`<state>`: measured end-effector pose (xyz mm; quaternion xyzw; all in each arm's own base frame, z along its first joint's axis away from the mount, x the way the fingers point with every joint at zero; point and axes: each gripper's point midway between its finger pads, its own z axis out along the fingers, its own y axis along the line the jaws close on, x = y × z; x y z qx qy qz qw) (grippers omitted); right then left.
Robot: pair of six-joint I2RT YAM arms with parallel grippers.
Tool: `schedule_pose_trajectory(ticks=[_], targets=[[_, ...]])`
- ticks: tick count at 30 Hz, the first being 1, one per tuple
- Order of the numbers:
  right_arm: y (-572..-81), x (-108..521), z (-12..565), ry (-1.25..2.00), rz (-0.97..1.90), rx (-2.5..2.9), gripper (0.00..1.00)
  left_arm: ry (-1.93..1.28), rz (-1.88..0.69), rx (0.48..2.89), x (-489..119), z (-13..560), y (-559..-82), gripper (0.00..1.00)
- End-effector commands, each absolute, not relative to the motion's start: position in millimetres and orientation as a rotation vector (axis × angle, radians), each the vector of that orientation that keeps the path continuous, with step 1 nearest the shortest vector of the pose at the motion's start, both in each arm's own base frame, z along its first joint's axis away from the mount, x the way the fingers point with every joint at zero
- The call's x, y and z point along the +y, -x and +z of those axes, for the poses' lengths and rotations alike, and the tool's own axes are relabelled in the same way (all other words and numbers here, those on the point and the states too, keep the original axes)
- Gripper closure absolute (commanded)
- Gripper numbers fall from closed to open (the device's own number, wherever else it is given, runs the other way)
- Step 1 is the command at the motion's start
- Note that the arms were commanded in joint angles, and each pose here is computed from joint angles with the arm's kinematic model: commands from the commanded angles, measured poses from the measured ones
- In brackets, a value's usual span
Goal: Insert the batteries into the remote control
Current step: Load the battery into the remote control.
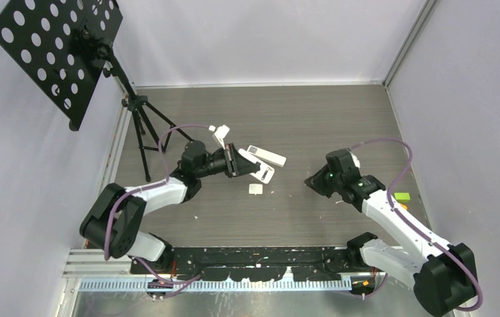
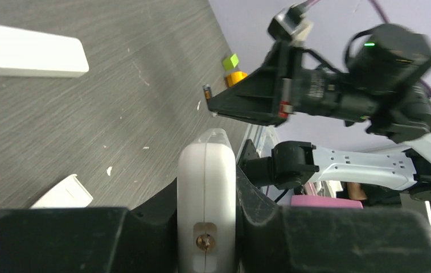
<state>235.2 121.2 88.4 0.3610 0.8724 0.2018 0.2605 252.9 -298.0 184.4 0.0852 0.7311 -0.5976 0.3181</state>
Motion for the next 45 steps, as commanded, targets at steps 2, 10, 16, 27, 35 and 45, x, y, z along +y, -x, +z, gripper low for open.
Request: schedule_pose_trajectory(ticks=[2,10,16,27,35,45], targets=[[-244.3,204.6,174.9,-0.683,1.007,2.262,0.9,-0.292,-1.667,2.022,-325.6,181.8,-246.3,1.0],[-230.8,242.3,192.2,-0.567,1.111,2.286,0.9,-0.261,-1.621,2.14,-332.3,163.1,-250.9,1.0],[-228.7,254.5,183.7,-0.562,1.109,2.332,0.9,-0.256,-1.615,2.157,-331.7,159.5,-249.9,1.0],[-218.3,261.1,175.5,-0.594,1.1,2.406,0.89,-0.235,-1.59,2.139,-331.7,160.6,-256.3,1.0],[-216.1,260.0,165.5,-0.631,1.074,2.441,0.89,-0.224,-1.585,2.113,-331.5,166.8,-259.1,1.0],[-213.1,259.3,156.2,-0.661,1.064,2.468,0.88,-0.212,-1.63,2.073,-333.6,180.5,-258.8,1.0]])
